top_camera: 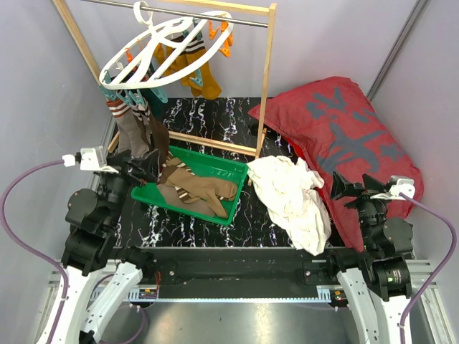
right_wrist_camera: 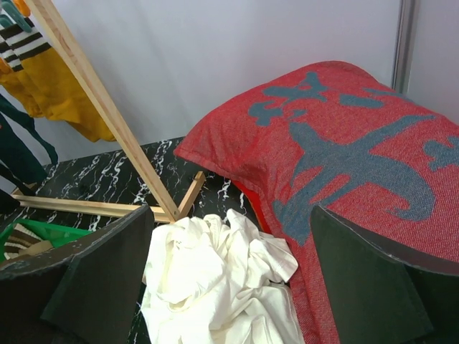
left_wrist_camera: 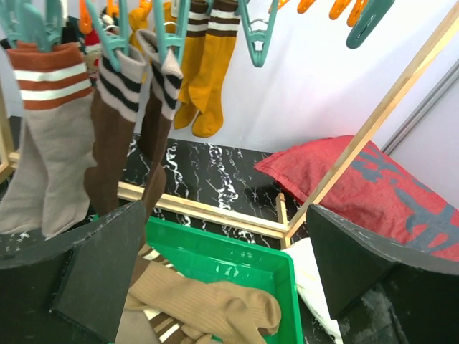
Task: Clip the socks to the hanger
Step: Open the clamp at the hanger.
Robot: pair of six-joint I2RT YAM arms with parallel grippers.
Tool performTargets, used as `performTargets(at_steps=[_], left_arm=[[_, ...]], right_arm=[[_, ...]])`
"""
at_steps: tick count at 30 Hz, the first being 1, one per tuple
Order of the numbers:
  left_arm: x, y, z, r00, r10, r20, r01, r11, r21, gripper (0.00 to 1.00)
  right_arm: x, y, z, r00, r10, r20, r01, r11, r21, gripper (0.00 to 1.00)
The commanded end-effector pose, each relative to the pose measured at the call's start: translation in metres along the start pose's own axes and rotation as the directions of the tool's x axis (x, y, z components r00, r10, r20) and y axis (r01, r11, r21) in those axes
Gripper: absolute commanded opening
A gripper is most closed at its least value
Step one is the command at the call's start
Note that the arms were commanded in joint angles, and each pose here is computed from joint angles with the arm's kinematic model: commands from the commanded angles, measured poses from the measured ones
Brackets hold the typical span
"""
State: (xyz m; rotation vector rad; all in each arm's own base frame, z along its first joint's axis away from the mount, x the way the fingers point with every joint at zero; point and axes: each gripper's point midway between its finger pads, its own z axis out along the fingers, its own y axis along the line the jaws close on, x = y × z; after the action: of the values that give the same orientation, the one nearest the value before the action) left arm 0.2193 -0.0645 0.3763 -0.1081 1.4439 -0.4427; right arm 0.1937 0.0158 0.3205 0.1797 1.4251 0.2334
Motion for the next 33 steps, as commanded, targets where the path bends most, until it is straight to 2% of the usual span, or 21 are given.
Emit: performTargets(at_steps=[1, 19, 33], left_arm=[[-0.032, -0.021, 0.015, 0.996, -0.031, 0.083, 0.025, 0.997, 0.072, 0.99], [-0.076, -0.040, 0.095, 0.971, -0.053, 0.232, 0.034, 0.996, 0.085, 0.98], [-0.080, -0.036, 0.140, 0.975, -0.076, 0.208, 0.059, 0.995, 0.085, 0.83]], right_arm=[[-0.012, 0.006, -0.001, 0.999, -0.008, 0.052, 0.010, 0.999, -0.032, 1.00], [-0.002, 0.020, -0.002, 1.000, -0.010, 0.021, 0.012, 0.994, -0.113, 1.00], [-0.003, 0.021, -0.005, 0.999, -0.007, 0.032, 0.010, 0.993, -0.120, 1.00]])
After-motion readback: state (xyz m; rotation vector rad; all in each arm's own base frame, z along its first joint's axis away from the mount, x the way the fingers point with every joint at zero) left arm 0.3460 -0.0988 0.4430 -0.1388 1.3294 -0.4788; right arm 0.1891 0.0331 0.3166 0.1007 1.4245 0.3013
